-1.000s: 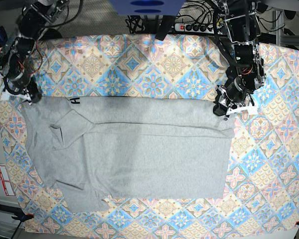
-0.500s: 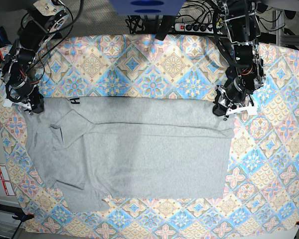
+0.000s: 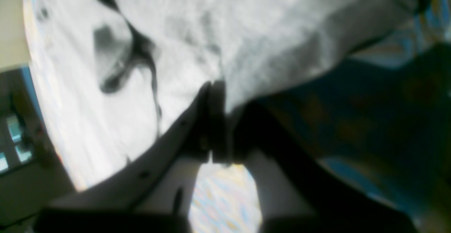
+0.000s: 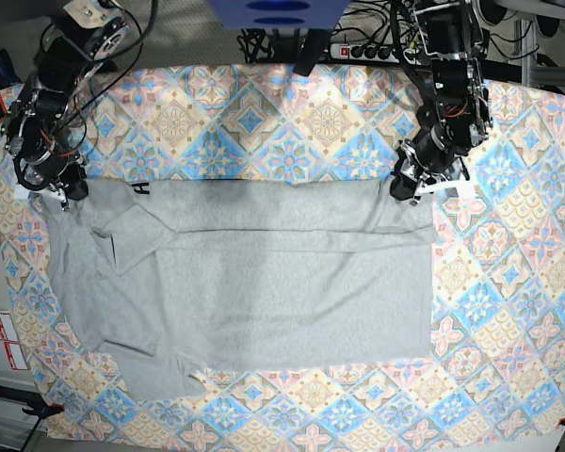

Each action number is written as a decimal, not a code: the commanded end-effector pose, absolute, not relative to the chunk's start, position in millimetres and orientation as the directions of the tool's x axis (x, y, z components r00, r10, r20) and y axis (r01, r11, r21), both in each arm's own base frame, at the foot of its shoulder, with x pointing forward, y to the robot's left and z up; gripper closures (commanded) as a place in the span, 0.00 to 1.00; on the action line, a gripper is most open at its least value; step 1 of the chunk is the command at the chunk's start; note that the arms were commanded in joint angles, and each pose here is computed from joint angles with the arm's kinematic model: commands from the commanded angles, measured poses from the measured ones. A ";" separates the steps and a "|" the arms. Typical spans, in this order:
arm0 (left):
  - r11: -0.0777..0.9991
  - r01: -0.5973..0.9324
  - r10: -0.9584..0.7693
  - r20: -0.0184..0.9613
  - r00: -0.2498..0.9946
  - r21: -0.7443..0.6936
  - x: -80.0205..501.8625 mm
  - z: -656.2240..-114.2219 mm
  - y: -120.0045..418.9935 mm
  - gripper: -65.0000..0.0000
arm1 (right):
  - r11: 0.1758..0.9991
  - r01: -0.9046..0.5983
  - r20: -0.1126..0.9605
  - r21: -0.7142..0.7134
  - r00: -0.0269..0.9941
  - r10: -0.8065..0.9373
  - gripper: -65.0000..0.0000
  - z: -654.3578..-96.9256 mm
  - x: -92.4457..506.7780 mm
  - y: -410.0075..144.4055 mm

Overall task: Fold the T-shirt properly
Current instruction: 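Pull the folded edge back toward the collar with both grippers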

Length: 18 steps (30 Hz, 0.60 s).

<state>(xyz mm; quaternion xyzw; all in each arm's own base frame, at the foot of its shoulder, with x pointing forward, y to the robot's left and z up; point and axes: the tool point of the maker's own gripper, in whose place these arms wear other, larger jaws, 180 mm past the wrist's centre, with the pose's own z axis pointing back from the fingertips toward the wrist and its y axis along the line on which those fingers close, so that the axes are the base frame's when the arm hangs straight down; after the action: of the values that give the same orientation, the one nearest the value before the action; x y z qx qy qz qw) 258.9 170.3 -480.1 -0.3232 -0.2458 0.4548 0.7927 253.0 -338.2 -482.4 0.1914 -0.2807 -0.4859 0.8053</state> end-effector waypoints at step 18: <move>0.540 -0.602 0.821 0.210 0.532 -0.588 159.3 -467.6 229.7 1.00 | 0.636 0.693 0.411 0.340 0.499 -0.763 0.96 -461.2 150.6 -376.2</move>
<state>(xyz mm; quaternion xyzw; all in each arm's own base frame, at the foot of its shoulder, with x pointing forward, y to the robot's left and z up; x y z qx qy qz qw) 159.7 220.4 -472.3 -0.2397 -0.2268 0.4245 0.8431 143.7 -356.6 -475.4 0.0877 -0.2458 -0.4292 0.8647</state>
